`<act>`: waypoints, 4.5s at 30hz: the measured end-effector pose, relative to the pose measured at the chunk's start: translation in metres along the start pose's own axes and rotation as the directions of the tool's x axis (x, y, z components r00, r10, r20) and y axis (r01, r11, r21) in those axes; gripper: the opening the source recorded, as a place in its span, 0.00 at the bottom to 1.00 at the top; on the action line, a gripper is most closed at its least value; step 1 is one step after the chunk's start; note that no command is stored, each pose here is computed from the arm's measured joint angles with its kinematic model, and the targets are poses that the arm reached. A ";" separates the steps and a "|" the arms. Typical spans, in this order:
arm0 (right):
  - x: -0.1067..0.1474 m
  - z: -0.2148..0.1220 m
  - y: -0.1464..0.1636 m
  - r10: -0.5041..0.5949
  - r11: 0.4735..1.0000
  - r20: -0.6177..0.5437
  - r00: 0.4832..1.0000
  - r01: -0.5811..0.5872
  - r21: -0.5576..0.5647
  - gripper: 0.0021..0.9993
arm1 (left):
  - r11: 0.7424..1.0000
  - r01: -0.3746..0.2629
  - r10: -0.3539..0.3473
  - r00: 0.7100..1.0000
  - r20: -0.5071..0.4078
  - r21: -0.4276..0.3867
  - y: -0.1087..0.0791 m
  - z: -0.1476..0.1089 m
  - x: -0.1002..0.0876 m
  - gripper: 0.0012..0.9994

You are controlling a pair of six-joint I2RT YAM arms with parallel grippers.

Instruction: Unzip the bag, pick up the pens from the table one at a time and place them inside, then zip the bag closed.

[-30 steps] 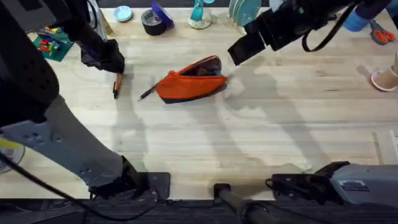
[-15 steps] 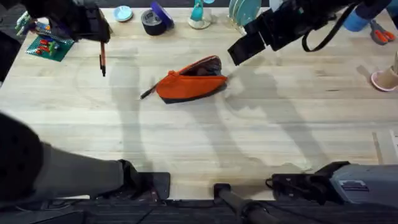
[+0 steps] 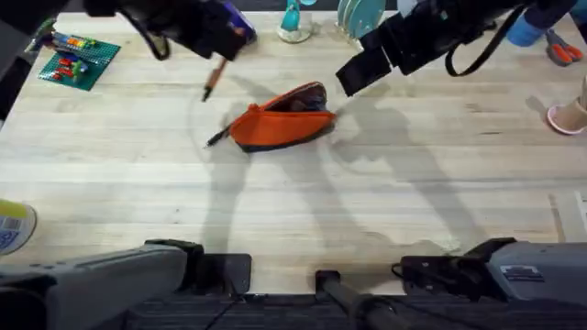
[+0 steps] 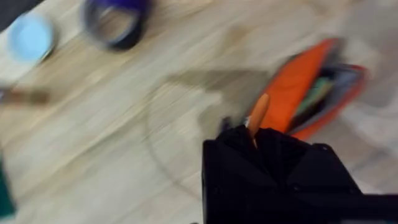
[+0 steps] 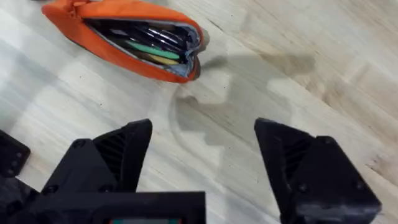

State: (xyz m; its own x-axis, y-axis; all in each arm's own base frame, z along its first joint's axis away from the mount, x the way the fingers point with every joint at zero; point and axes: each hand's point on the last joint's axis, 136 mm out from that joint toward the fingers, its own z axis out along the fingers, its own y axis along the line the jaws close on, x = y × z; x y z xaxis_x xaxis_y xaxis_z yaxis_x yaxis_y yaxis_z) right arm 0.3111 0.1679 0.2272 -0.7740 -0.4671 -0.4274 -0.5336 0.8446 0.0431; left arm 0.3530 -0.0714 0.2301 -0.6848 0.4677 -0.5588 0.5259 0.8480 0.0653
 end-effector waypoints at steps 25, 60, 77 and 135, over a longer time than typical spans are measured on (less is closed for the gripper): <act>0.000 0.000 0.000 0.000 1.000 0.000 1.000 0.000 0.000 1.00 | 0.909 -0.254 0.221 0.966 0.136 0.331 -0.112 0.046 -0.043 0.04; 0.000 0.000 0.000 0.000 1.000 0.000 1.000 0.000 0.000 1.00 | 0.901 -0.203 0.220 0.975 -0.002 0.384 -0.113 0.086 -0.017 0.99; 0.000 0.000 0.000 0.000 1.000 0.000 1.000 0.000 0.000 1.00 | 0.929 -0.195 0.190 0.981 0.045 0.316 -0.091 0.055 -0.024 0.99; -0.002 0.000 0.000 -0.005 1.000 0.008 1.000 0.005 0.001 1.00 | 1.000 -0.029 0.031 0.964 -0.266 0.012 0.040 0.096 0.172 0.99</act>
State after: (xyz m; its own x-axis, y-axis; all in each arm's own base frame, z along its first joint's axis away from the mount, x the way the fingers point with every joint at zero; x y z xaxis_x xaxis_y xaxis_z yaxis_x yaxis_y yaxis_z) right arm 0.3127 0.1687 0.2280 -0.7686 -0.4693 -0.4348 -0.5372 0.8425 0.0404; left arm 0.3045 0.0186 0.0579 -0.7775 0.5434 -0.3166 0.5515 0.8311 0.0719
